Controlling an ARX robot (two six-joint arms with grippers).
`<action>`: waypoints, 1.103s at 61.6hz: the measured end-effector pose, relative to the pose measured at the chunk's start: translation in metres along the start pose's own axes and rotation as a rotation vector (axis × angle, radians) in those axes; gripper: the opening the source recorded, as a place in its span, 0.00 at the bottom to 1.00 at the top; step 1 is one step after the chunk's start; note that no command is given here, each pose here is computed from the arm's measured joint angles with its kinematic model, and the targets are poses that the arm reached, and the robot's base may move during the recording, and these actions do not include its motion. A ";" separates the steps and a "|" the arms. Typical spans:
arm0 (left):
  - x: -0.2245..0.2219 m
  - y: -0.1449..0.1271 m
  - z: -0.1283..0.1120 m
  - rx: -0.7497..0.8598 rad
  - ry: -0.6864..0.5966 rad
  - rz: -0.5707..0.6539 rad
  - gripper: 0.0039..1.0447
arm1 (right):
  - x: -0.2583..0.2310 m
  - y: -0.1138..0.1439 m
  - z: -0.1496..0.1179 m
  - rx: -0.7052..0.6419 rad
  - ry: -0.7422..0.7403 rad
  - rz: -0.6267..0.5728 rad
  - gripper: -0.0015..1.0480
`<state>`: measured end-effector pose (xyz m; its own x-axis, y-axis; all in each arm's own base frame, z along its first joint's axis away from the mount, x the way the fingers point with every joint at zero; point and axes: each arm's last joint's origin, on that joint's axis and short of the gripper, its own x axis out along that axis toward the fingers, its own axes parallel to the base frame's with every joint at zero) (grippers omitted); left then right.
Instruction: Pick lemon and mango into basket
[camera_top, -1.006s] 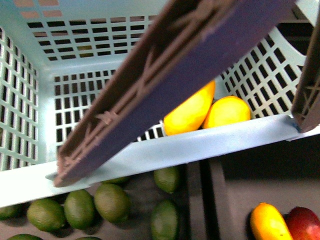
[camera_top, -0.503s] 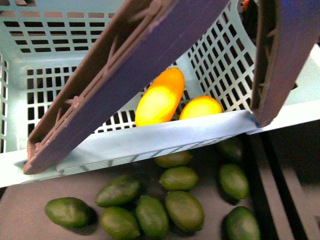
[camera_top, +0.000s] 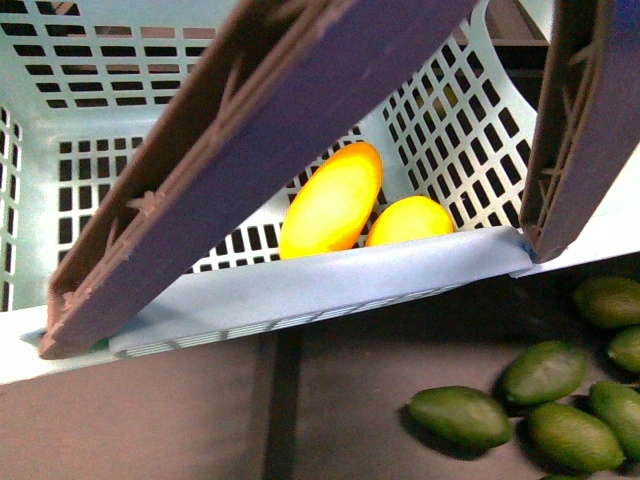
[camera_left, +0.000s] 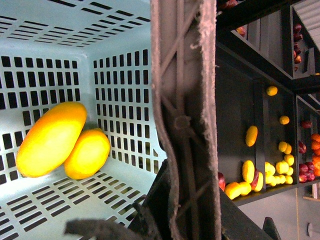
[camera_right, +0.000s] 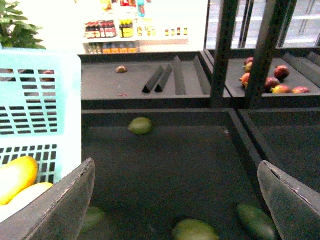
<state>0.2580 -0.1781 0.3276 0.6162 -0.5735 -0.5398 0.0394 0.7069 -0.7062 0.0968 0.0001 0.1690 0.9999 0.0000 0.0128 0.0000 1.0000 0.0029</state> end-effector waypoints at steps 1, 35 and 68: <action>0.000 0.000 0.000 0.001 -0.001 0.000 0.05 | 0.000 0.000 0.000 0.000 0.000 0.001 0.92; 0.008 0.006 -0.001 0.040 -0.302 0.032 0.05 | 0.000 0.000 0.000 0.000 0.000 0.003 0.92; 0.093 0.104 0.025 -0.450 -0.647 0.198 0.05 | 0.000 0.000 0.000 0.000 0.000 0.000 0.92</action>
<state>0.3391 -0.1476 0.2155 0.9168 -0.0051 -0.3992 -0.3529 0.4573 -0.8163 0.0968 0.0000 0.1689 0.9999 0.0000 0.0128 0.0000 1.0000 0.0032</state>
